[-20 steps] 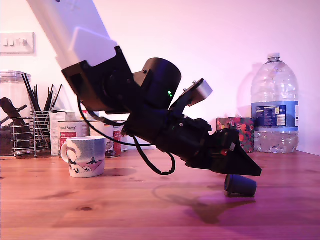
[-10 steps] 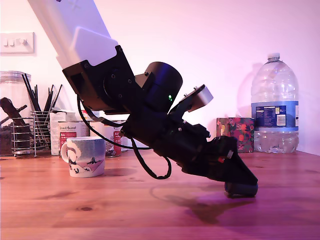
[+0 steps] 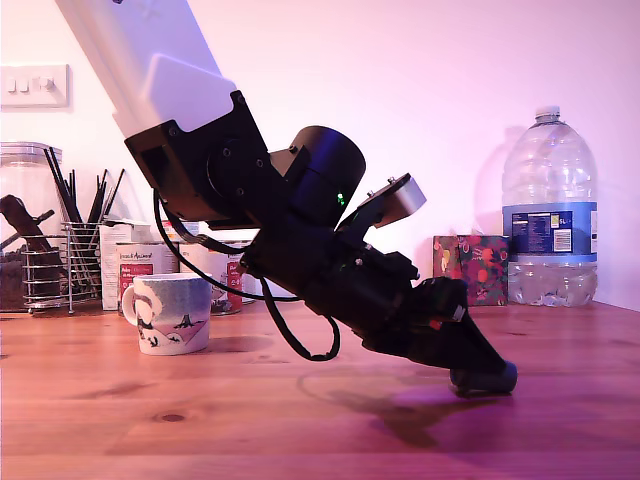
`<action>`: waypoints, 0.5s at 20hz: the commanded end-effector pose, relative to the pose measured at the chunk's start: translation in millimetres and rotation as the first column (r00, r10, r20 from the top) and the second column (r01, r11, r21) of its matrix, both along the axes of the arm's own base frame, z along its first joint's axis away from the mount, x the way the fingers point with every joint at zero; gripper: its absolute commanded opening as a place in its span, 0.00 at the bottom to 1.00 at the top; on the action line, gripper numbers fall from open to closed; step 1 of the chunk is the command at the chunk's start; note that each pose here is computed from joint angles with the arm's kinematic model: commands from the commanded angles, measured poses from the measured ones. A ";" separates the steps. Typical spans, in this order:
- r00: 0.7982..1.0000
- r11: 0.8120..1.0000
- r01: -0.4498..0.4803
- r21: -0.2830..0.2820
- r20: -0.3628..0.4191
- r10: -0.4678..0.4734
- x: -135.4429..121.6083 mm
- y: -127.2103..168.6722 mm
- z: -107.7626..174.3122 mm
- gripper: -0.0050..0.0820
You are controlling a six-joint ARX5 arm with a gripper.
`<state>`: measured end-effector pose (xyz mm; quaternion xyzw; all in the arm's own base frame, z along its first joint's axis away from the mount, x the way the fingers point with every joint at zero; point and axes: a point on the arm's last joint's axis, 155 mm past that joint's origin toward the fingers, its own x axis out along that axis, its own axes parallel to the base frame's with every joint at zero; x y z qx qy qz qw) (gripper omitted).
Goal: Pick up the coffee capsules from the table one by one and drop them inside the nearest coffee cup
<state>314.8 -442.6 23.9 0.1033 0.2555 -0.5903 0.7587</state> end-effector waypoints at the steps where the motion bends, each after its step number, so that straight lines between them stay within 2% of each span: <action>1: 1.000 1.000 0.004 0.028 -0.016 -0.003 -3.0 2.8 -17.9 0.43; 5: 1.000 0.999 0.009 0.044 0.020 -0.010 -2.4 2.5 -19.4 0.36; 10: 1.000 0.999 0.019 0.034 0.016 -0.020 -4.8 0.4 -17.4 0.30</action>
